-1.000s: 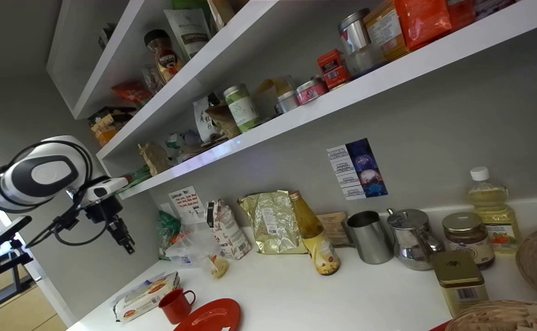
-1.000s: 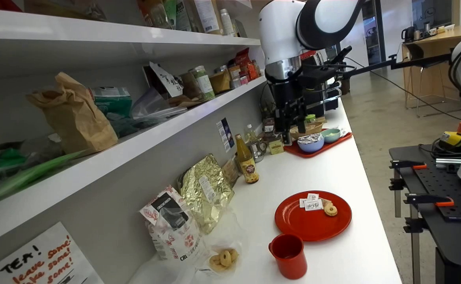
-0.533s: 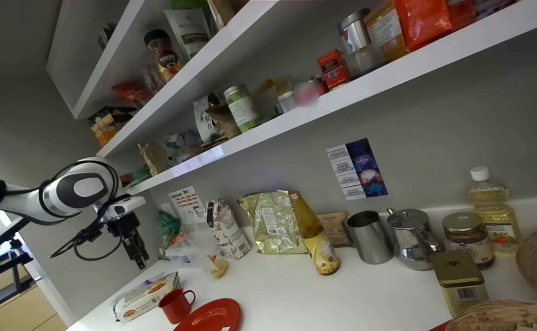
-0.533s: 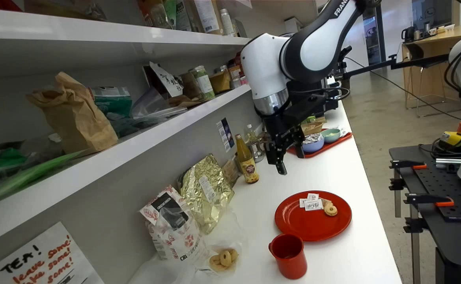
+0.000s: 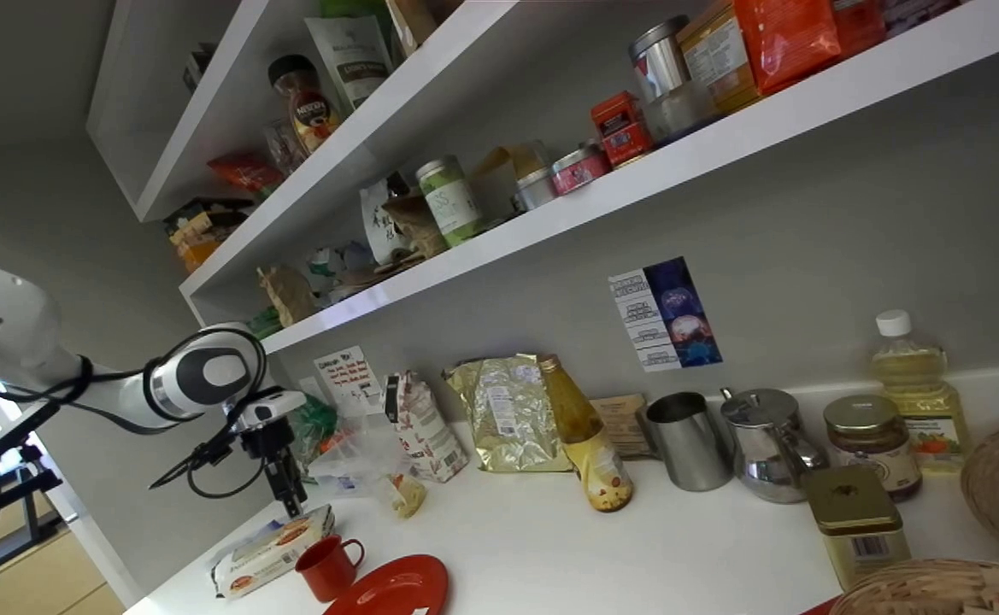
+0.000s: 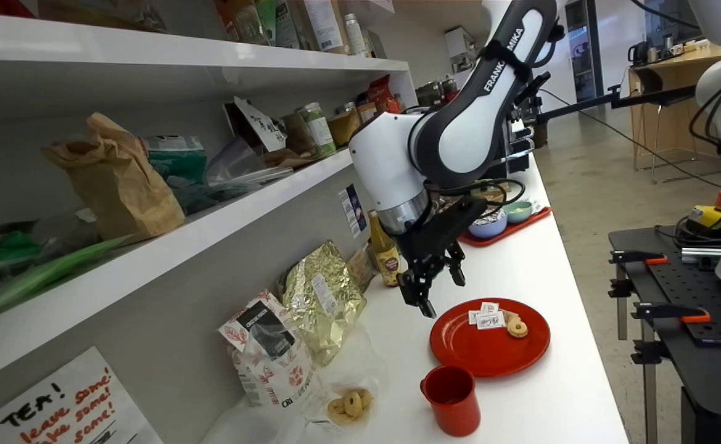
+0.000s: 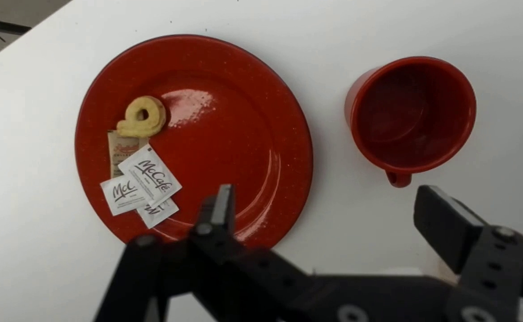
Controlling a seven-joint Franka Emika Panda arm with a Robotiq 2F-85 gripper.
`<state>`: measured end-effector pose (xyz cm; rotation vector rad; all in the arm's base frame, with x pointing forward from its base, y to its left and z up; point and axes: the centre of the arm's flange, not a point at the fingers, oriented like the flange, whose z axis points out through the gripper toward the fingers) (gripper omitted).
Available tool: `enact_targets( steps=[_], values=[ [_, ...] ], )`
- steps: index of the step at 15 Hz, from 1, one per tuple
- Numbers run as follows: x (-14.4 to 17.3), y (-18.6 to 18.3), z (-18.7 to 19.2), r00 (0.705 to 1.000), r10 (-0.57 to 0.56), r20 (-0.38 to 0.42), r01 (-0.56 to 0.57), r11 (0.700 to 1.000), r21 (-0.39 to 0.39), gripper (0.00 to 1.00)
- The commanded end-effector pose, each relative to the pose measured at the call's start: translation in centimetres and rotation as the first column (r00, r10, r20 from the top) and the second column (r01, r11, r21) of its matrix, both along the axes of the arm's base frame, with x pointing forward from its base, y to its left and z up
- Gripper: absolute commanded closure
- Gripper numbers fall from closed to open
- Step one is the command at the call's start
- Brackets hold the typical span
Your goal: Move the red cup to the plate
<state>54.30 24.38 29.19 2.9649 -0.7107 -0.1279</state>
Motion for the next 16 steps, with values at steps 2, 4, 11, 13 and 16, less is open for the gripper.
enact_targets(
  steps=[2, 4, 11, 13, 16],
  values=[
    [4.1, 2.1, -1.4, 0.999, -0.021, -0.039, 0.020, 1.000, -0.015, 0.00],
    [4.5, 2.4, -2.9, 0.998, -0.017, -0.068, 0.015, 0.999, -0.031, 0.00],
    [3.0, 5.5, -8.8, 0.982, 0.037, -0.184, -0.057, 0.993, -0.102, 0.00],
    [2.5, 6.5, -9.8, 0.977, 0.051, -0.207, -0.075, 0.991, -0.111, 0.00],
    [1.9, 7.5, -11.1, 0.972, 0.063, -0.227, -0.093, 0.988, -0.122, 0.00]
  ],
)
